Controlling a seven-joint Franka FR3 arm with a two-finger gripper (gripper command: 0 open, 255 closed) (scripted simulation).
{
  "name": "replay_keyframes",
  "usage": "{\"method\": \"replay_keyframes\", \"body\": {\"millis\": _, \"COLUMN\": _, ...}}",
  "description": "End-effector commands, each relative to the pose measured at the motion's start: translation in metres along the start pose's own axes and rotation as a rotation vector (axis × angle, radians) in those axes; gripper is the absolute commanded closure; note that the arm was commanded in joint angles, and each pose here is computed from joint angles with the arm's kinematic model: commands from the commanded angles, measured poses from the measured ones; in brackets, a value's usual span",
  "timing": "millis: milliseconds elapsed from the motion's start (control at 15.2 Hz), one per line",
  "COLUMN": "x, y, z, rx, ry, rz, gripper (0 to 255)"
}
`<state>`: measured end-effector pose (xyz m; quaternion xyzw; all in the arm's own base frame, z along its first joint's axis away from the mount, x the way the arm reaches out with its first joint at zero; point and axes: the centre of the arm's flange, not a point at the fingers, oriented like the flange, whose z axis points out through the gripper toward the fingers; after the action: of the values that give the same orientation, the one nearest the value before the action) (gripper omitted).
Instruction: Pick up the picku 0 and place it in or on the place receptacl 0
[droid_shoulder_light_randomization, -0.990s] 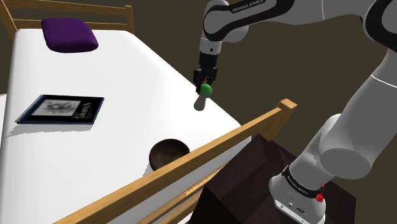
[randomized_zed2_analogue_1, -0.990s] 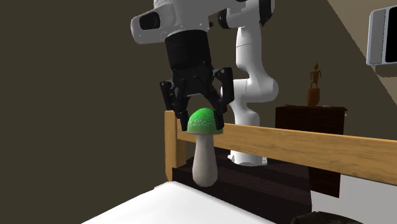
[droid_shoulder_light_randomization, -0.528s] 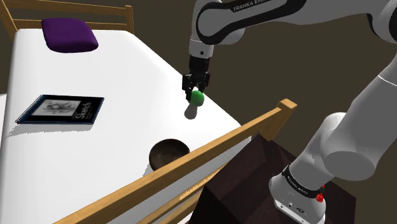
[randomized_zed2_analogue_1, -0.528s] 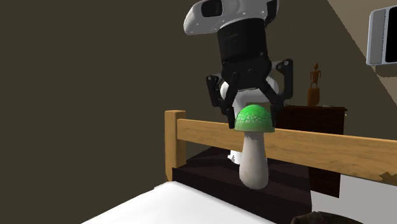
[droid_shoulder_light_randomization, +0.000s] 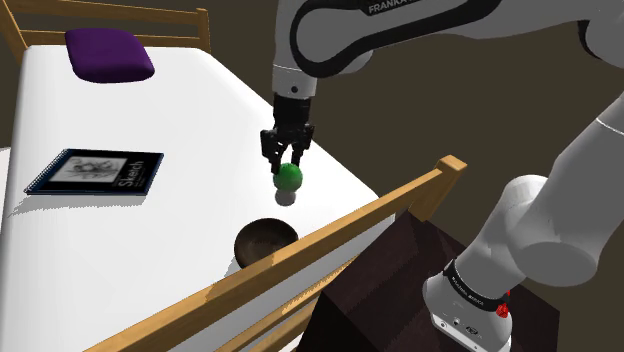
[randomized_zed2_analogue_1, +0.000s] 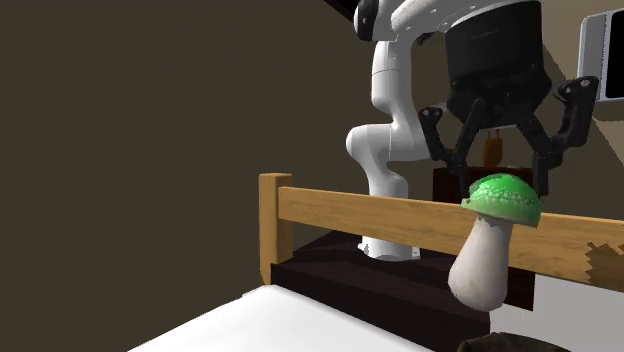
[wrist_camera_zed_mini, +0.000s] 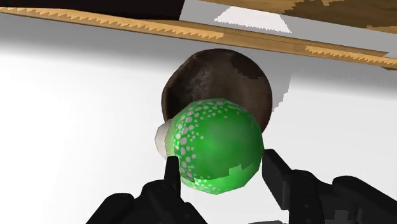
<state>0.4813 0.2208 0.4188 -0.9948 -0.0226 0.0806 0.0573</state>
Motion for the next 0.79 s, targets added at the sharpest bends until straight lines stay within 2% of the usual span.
{"method": "replay_keyframes", "body": {"millis": 0, "x": -0.009, "y": -0.027, "z": -0.002, "rx": 0.000, "ry": 0.000, "rz": 0.001, "gripper": 255}}
{"method": "replay_keyframes", "body": {"millis": 132, "x": -0.017, "y": -0.055, "z": 0.000, "rx": 0.000, "ry": 0.000, "rz": 0.001, "gripper": 255}}
{"method": "replay_keyframes", "body": {"millis": 198, "x": -0.012, "y": -0.042, "z": 0.001, "rx": 0.000, "ry": 0.000, "rz": -0.001, "gripper": 255}}
{"method": "replay_keyframes", "body": {"millis": 264, "x": -0.012, "y": -0.042, "z": 0.001, "rx": 0.000, "ry": 0.000, "rz": -0.001, "gripper": 0}}
{"method": "replay_keyframes", "body": {"millis": 726, "x": -0.008, "y": -0.004, "z": 0.072, "rx": -0.057, "ry": 0.196, "rz": 0.466, "gripper": 0}}
